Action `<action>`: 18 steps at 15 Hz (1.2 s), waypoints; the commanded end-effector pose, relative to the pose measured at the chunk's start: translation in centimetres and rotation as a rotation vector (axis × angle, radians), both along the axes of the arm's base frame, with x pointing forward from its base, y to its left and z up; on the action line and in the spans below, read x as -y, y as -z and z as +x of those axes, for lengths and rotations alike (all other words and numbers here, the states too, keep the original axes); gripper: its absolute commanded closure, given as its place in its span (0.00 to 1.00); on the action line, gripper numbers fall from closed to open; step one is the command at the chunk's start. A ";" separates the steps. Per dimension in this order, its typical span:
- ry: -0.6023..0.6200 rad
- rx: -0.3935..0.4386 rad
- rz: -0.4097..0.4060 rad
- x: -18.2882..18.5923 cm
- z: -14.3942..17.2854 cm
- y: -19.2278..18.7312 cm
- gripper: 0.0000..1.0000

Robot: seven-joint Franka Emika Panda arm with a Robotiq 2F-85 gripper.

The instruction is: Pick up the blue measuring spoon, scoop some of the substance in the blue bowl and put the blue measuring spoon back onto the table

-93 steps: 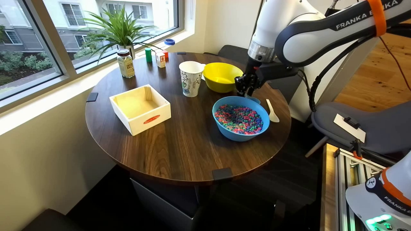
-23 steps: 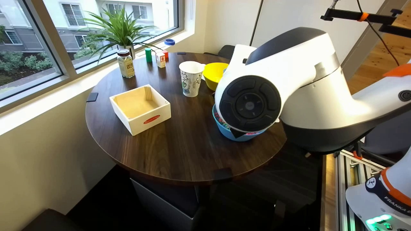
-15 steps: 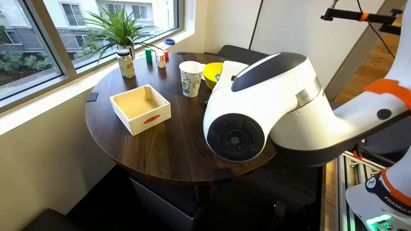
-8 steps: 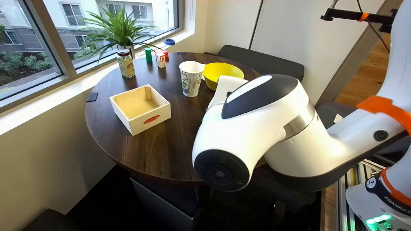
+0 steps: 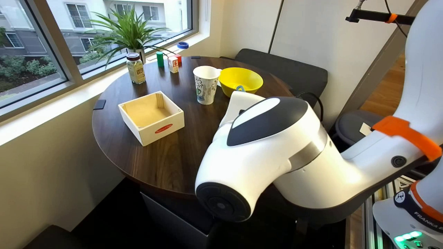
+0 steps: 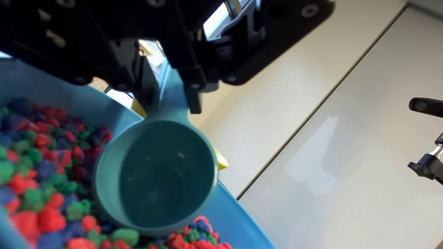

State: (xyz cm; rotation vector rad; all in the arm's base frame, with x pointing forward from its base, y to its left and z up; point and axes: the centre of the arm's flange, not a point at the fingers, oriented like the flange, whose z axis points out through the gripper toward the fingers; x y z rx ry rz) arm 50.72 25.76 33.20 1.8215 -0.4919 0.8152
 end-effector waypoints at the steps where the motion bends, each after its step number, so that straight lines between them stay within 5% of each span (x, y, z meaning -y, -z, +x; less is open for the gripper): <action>1: 0.010 0.024 0.019 -1.0 0.6 0.7 0.94; 18: 0.043 0.118 0.227 -2.0 0.6 -0.7 0.94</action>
